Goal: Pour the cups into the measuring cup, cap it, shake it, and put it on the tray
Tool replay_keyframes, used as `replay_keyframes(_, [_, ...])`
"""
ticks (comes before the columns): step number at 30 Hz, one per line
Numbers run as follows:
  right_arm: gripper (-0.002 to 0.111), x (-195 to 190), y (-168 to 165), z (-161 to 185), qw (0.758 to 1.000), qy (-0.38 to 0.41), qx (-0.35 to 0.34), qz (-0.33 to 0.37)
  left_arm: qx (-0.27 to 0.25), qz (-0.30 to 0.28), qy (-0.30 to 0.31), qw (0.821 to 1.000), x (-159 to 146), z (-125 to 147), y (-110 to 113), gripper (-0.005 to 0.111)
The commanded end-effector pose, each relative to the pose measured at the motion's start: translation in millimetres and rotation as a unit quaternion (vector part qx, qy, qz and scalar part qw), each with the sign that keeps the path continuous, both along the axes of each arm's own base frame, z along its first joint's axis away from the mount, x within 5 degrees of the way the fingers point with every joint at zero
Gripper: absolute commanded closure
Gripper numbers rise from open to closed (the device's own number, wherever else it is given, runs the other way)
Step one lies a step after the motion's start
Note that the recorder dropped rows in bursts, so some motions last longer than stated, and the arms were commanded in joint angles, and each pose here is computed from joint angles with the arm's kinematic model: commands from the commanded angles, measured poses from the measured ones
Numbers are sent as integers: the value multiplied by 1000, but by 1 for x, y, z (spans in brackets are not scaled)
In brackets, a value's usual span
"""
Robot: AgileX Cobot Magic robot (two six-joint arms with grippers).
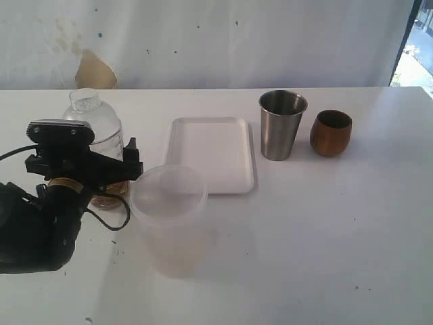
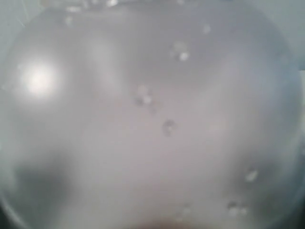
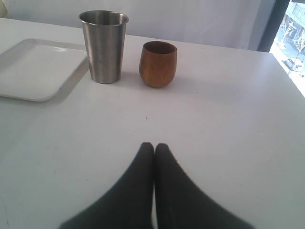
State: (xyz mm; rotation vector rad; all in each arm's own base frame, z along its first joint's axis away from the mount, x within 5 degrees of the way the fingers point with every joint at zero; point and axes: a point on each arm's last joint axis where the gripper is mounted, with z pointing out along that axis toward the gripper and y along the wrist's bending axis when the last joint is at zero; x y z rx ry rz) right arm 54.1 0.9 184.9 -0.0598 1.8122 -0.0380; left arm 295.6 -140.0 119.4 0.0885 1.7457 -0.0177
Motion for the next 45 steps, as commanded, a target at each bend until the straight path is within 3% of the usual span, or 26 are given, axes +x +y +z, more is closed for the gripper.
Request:
replay_keyframes(1, [108, 0, 0, -1, 1000, -5, -2, 0, 1, 8, -2, 1000, 0, 0, 0, 2])
replay_keyframes(38, [108, 0, 0, -1, 1000, -5, -2, 0, 15, 2, -7, 1000, 1, 1, 0, 2])
replay_keyframes(41, [108, 0, 0, -1, 1000, -5, -2, 0, 15, 2, -7, 1000, 1, 1, 0, 13])
replay_keyframes(45, [108, 0, 0, -1, 1000, -5, -2, 0, 15, 0, -1, 1000, 0, 0, -1, 48])
